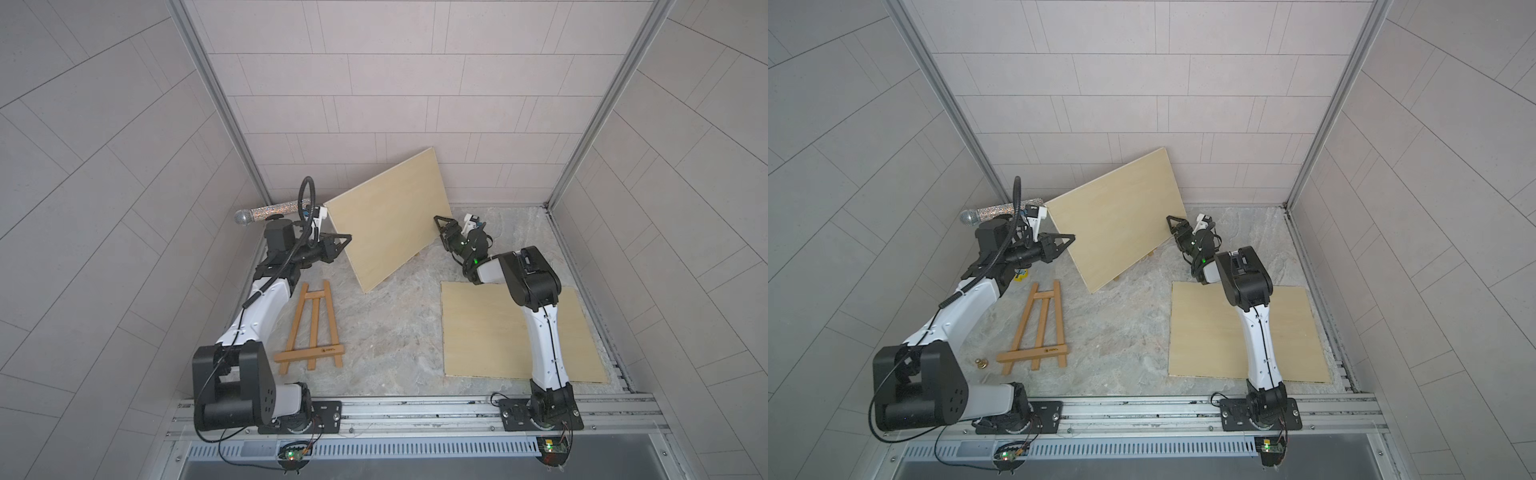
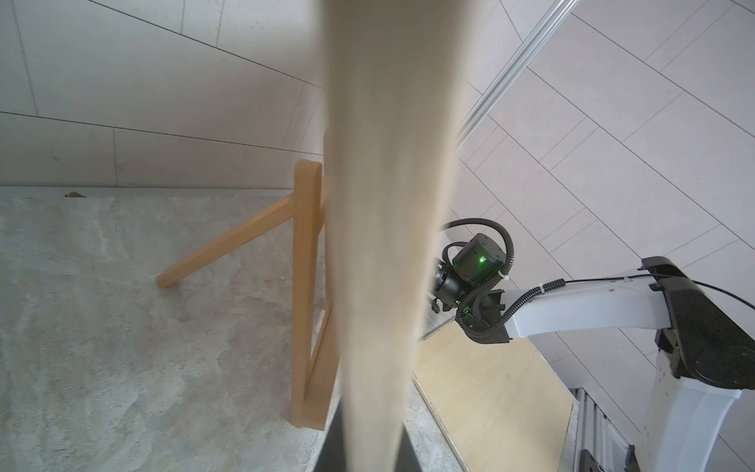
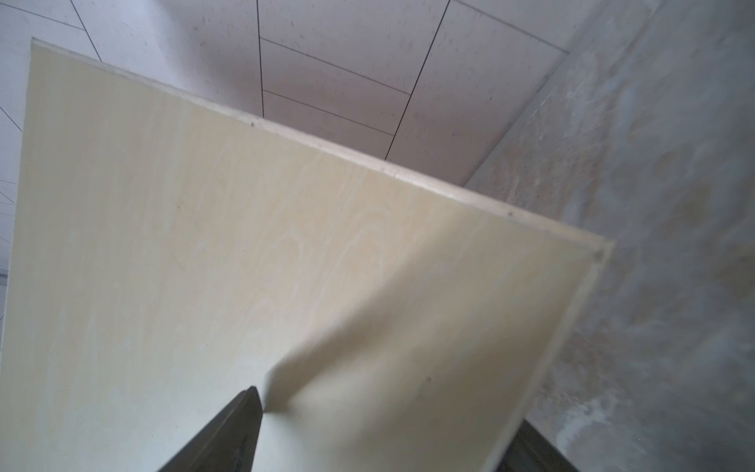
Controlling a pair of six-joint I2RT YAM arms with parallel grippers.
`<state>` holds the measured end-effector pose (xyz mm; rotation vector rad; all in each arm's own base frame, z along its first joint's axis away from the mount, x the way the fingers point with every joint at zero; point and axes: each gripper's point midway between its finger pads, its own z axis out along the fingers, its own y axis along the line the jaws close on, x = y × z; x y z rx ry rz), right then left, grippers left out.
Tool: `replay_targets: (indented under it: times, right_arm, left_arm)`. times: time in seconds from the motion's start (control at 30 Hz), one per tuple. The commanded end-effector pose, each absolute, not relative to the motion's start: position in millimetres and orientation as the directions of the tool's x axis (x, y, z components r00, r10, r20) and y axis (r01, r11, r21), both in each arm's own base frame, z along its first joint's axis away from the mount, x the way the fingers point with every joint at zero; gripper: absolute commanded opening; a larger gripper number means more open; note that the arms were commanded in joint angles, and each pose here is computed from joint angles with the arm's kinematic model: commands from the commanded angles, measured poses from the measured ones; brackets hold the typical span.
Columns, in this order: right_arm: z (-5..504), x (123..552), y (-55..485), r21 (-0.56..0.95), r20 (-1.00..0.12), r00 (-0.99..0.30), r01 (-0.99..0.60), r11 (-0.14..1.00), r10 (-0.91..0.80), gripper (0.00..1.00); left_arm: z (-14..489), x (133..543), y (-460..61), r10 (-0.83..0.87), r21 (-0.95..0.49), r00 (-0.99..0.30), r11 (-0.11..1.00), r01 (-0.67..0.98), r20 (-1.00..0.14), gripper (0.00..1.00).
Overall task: Disassemble the easel
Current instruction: Pick up the drawing board from the easel, then place the drawing board on the drawing board.
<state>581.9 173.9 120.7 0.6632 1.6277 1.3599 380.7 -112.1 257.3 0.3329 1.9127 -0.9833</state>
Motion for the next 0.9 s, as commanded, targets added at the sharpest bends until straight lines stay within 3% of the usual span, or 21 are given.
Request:
replay_targets:
  times: [0.0, 0.33, 0.87]
  right_arm:
    - [268.5, 556.8, 166.3, 0.834, -0.406, -0.325, -0.513, 0.202, 0.854, 0.86]
    - [267.8, 499.6, 124.0, 0.854, -0.429, -0.320, -0.449, 0.263, 0.845, 0.85]
    - [208.6, 391.3, 93.1, 0.895, -0.446, -0.414, -0.203, 0.397, 0.794, 0.85]
  left_arm:
    - [234.0, 349.4, -132.0, -0.125, -0.587, -0.649, 0.576, 0.569, -0.751, 0.00]
    - [215.7, 304.7, -170.8, -0.038, -0.638, -0.729, 0.516, 0.571, -0.683, 0.00]
    - [177.7, 225.4, -228.2, 0.087, -0.732, -0.840, 0.448, 0.513, -0.536, 0.00]
